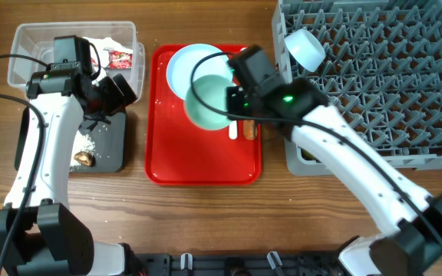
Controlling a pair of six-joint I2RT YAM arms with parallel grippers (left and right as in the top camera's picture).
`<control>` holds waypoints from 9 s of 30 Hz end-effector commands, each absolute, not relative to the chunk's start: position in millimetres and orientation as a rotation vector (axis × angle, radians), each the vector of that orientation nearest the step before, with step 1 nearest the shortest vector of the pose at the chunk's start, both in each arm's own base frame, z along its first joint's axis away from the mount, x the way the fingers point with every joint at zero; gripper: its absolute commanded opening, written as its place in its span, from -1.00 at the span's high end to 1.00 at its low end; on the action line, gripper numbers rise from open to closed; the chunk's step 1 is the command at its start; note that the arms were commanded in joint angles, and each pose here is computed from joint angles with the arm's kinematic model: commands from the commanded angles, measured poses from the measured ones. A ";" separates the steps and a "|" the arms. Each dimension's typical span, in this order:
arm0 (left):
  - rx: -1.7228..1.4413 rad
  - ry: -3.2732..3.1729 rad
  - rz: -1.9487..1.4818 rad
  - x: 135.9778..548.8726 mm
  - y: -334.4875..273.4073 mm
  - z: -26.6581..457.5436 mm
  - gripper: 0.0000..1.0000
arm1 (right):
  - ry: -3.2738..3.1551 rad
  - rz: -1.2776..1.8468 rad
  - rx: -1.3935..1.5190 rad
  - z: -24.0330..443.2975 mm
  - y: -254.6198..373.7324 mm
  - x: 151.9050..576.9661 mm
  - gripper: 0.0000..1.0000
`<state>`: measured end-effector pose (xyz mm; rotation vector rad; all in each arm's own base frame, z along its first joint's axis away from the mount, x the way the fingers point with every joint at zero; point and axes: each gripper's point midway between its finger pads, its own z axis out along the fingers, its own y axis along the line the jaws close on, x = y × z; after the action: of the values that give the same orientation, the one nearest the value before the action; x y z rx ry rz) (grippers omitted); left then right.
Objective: Sort waste into correct bins and load items into the dishwasher rack
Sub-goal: 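Grasp the green bowl with the right gripper and carry it to the rack, then set the green bowl into the dish rack and release, then reach the right gripper to the blue plate on the red tray, then grasp the blue plate rim and carry it to the dish rack, then stand the blue plate upright in the rack and release, then reach the right gripper down and grasp the white spoon, then carry the white spoon to the rack and drop it in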
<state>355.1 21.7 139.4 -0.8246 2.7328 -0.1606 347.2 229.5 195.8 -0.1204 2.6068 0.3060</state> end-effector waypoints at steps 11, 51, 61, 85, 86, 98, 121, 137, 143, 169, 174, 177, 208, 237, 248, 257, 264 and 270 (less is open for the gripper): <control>-0.842 2.721 -0.171 356.5 21.7 142.0 -1.00 | 2.402 -0.332 0.121 257.2 60.4 368.3 0.91; -0.842 2.720 -0.171 356.5 21.7 142.1 -1.00 | 2.321 -1.524 -0.497 198.3 4.9 408.2 0.91; -0.842 2.720 -0.171 356.5 21.7 142.1 -1.00 | 2.366 -1.529 -0.619 175.2 17.1 405.0 0.91; -0.842 2.720 -0.171 356.5 21.7 142.1 -1.00 | 2.366 0.255 -1.089 192.1 286.7 375.3 -0.99; -0.842 2.721 -0.171 356.5 21.7 142.0 -1.00 | 2.328 0.363 -1.081 197.9 301.7 375.2 -1.00; -0.842 2.720 -0.171 356.5 21.7 142.1 -1.00 | 2.392 0.333 -0.313 93.3 267.0 526.2 -0.49; -0.842 2.721 -0.171 356.5 21.7 142.0 -1.00 | 2.438 0.307 -0.346 81.7 259.8 520.6 0.91; -0.842 2.721 -0.171 356.5 21.7 142.0 -1.00 | 2.512 0.271 -0.386 138.6 235.8 476.5 0.91; -0.842 2.720 -0.171 356.5 21.7 142.1 -1.00 | 2.432 0.094 -0.273 207.4 185.3 465.9 0.92; -0.842 2.721 -0.171 356.5 21.7 142.0 -1.00 | 2.326 -1.298 -0.338 251.3 -60.0 469.9 0.91; -0.842 2.720 -0.171 356.5 21.7 142.1 -1.00 | 2.360 -1.237 -0.391 228.1 -52.0 480.9 0.91; -0.842 2.720 -0.171 356.5 21.7 142.1 -1.00 | 2.390 -0.997 -0.466 210.7 -27.2 492.2 -0.99; -0.842 2.720 -0.171 356.5 21.7 142.1 -1.00 | 2.942 0.319 -0.356 14.1 258.7 401.7 -0.28; -0.842 2.721 -0.171 356.5 21.7 142.0 -1.00 | 2.838 0.454 -0.504 48.6 276.3 403.8 0.91; -0.842 2.721 -0.171 356.5 21.7 142.0 -1.00 | 2.472 0.161 -0.344 260.6 137.9 396.7 0.92; -0.842 2.721 -0.171 356.5 21.7 142.0 -1.00 | 2.805 -0.115 0.059 193.7 -12.4 350.2 0.92; -0.842 2.721 -0.171 356.5 21.7 142.0 -1.00 | 2.886 -0.194 0.164 137.5 -38.0 332.4 0.89; -0.842 2.721 -0.171 356.5 21.7 142.0 -1.00 | 2.856 -0.165 0.230 138.6 -41.5 338.2 -0.50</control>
<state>355.0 21.7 139.3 -0.8247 2.7332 -0.1605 334.8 -40.7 136.5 0.1940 2.8808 -0.1696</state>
